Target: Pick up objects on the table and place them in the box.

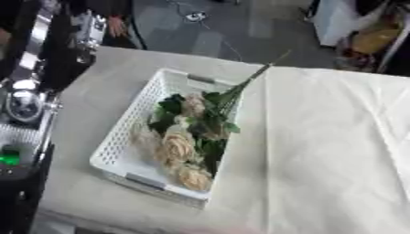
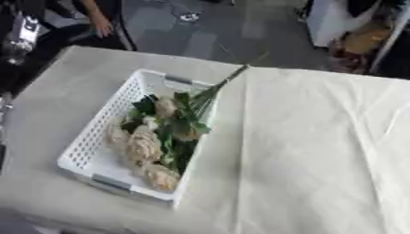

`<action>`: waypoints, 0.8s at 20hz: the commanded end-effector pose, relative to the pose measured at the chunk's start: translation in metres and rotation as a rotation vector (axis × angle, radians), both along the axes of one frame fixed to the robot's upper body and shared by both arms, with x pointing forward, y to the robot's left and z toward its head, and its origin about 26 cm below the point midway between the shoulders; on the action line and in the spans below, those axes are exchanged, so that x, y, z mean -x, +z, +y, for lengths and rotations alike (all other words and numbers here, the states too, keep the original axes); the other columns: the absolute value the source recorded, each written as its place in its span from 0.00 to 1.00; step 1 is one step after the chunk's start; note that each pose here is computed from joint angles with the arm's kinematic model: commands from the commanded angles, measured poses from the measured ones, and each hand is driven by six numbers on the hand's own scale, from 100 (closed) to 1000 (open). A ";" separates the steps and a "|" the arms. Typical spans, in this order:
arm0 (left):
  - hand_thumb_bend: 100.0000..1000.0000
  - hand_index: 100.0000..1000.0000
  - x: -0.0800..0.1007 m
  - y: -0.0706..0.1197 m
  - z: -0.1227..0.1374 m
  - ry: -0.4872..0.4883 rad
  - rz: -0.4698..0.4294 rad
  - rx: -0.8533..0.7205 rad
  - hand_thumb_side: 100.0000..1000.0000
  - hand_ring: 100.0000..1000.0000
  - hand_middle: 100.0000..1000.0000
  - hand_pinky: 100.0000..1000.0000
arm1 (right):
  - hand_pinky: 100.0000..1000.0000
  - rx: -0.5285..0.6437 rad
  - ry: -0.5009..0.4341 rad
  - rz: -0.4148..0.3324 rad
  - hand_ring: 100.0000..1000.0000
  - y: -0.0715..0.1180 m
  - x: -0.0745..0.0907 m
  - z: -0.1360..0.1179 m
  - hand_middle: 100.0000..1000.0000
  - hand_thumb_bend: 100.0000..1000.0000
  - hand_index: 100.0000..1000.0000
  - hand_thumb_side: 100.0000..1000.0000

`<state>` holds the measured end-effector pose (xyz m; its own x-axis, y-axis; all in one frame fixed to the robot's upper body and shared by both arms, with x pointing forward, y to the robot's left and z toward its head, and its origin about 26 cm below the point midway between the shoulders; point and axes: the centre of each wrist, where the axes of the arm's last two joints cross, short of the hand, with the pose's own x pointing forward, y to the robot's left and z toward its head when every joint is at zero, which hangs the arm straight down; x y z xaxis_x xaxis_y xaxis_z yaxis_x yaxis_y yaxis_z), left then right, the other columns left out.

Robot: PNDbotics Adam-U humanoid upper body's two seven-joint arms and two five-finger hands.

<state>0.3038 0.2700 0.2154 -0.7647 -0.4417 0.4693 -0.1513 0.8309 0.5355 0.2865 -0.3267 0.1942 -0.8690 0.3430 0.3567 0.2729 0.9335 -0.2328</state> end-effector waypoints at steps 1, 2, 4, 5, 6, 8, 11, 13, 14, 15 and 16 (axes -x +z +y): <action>0.00 0.78 0.002 0.008 0.002 0.005 -0.024 -0.020 0.72 0.66 0.62 0.52 | 0.48 0.014 -0.004 -0.026 0.72 0.009 0.001 0.001 0.74 0.00 0.81 0.60; 0.00 0.79 0.002 0.007 0.003 0.008 -0.022 -0.019 0.72 0.67 0.63 0.52 | 0.48 0.016 -0.002 -0.028 0.72 0.010 0.001 0.002 0.75 0.00 0.81 0.60; 0.00 0.79 0.003 0.005 0.005 0.023 -0.017 -0.015 0.73 0.67 0.64 0.52 | 0.51 0.015 0.014 -0.046 0.72 0.017 -0.002 0.006 0.75 0.00 0.82 0.57; 0.00 0.79 0.004 0.004 0.007 0.039 -0.010 -0.012 0.73 0.67 0.65 0.52 | 0.52 0.010 0.024 -0.065 0.72 0.024 -0.005 0.008 0.75 0.00 0.81 0.56; 0.00 0.79 0.004 0.003 0.009 0.052 -0.007 -0.009 0.73 0.67 0.65 0.52 | 0.52 -0.002 0.031 -0.078 0.72 0.027 -0.006 0.010 0.74 0.00 0.81 0.57; 0.00 0.80 0.005 0.002 0.010 0.062 -0.001 -0.015 0.72 0.67 0.64 0.52 | 0.51 -0.012 0.036 -0.078 0.72 0.029 -0.007 0.011 0.75 0.00 0.82 0.58; 0.00 0.81 0.005 0.000 0.010 0.061 0.007 -0.022 0.72 0.68 0.66 0.52 | 0.51 -0.014 0.026 -0.072 0.72 0.030 -0.007 0.010 0.75 0.00 0.82 0.59; 0.00 0.82 0.005 -0.001 0.009 0.059 0.013 -0.024 0.73 0.68 0.66 0.52 | 0.50 -0.009 0.017 -0.068 0.72 0.029 -0.007 0.010 0.74 0.00 0.81 0.58; 0.00 0.82 0.005 -0.001 0.008 0.058 0.014 -0.024 0.73 0.68 0.67 0.52 | 0.50 -0.004 0.014 -0.066 0.72 0.029 -0.007 0.010 0.74 0.00 0.82 0.59; 0.00 0.82 0.005 -0.001 0.008 0.057 0.015 -0.023 0.73 0.68 0.67 0.52 | 0.50 0.001 0.012 -0.064 0.72 0.029 -0.007 0.010 0.74 0.00 0.82 0.60; 0.00 0.82 0.005 -0.001 0.007 0.056 0.015 -0.022 0.73 0.68 0.67 0.52 | 0.50 0.005 0.011 -0.061 0.72 0.028 -0.007 0.010 0.74 0.00 0.81 0.59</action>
<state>0.3006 0.2757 0.2063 -0.7229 -0.4780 0.4988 -0.1721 0.8239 0.5400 0.2945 -0.3175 0.2127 -0.8833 0.3295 0.3333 0.2694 0.9389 -0.2143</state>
